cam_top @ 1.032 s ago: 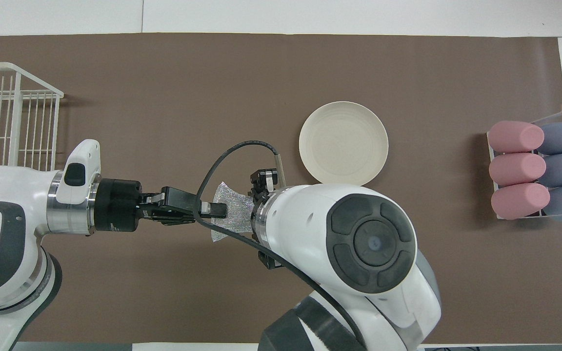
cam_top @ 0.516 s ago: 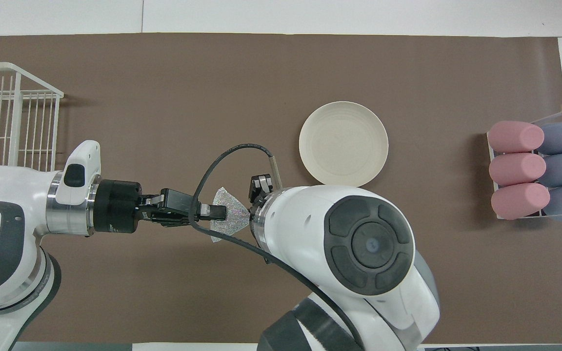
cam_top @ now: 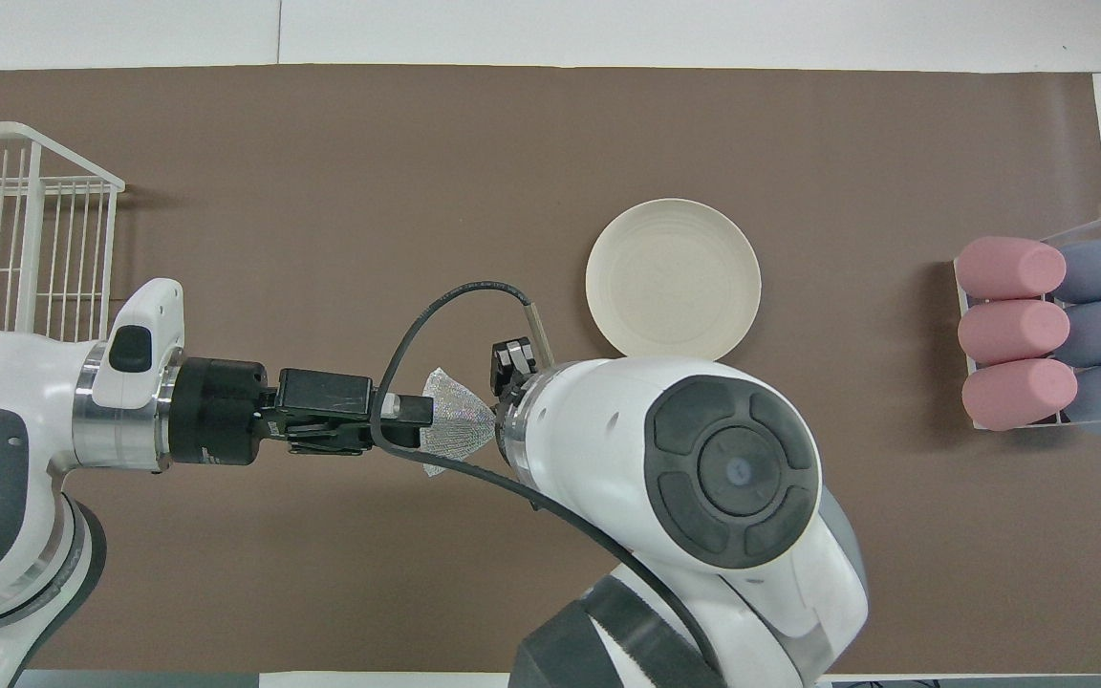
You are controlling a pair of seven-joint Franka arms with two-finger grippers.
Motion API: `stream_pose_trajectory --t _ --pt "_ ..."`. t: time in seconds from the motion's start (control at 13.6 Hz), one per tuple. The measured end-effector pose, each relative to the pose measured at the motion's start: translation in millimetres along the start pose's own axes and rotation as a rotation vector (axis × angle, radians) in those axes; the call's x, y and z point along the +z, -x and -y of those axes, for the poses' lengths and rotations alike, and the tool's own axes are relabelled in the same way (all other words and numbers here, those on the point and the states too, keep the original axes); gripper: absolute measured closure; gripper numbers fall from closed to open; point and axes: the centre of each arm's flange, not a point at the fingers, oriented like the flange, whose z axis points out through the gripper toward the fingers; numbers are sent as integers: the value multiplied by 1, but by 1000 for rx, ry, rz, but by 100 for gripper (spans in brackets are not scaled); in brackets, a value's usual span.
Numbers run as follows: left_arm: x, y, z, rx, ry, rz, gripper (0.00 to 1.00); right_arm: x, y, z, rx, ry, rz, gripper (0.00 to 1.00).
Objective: Wipe plate with sponge
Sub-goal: 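Grasp the sponge with the right gripper while the left gripper holds it, then lower the sponge onto the plate while the left gripper draws back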
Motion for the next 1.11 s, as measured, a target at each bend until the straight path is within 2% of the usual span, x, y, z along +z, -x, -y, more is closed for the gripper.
stream_pose_trajectory --t 0.15,0.29,0.44,0.52,0.66,0.88,1.11 --pt "-15 -4 10 -5 -76 -21 0 9 -34 8 -92 15 -21 89" --pt "-33 -7 23 -3 -177 -42 0 31 -94 20 -183 11 -46 89" --pt "-50 -11 35 2 -273 -66 0 76 -151 22 -232 -18 -74 89" --pt "-55 -12 41 8 -331 -73 0 103 -168 20 -238 -38 -88 89" --pt "-71 -13 55 16 -469 -87 0 148 -189 15 -263 -57 -110 89" --pt "-105 -18 73 26 -647 -135 0 191 -230 19 -286 -53 -136 89" --pt "-121 -21 76 68 -823 -134 0 212 -240 20 -286 -59 -145 89"
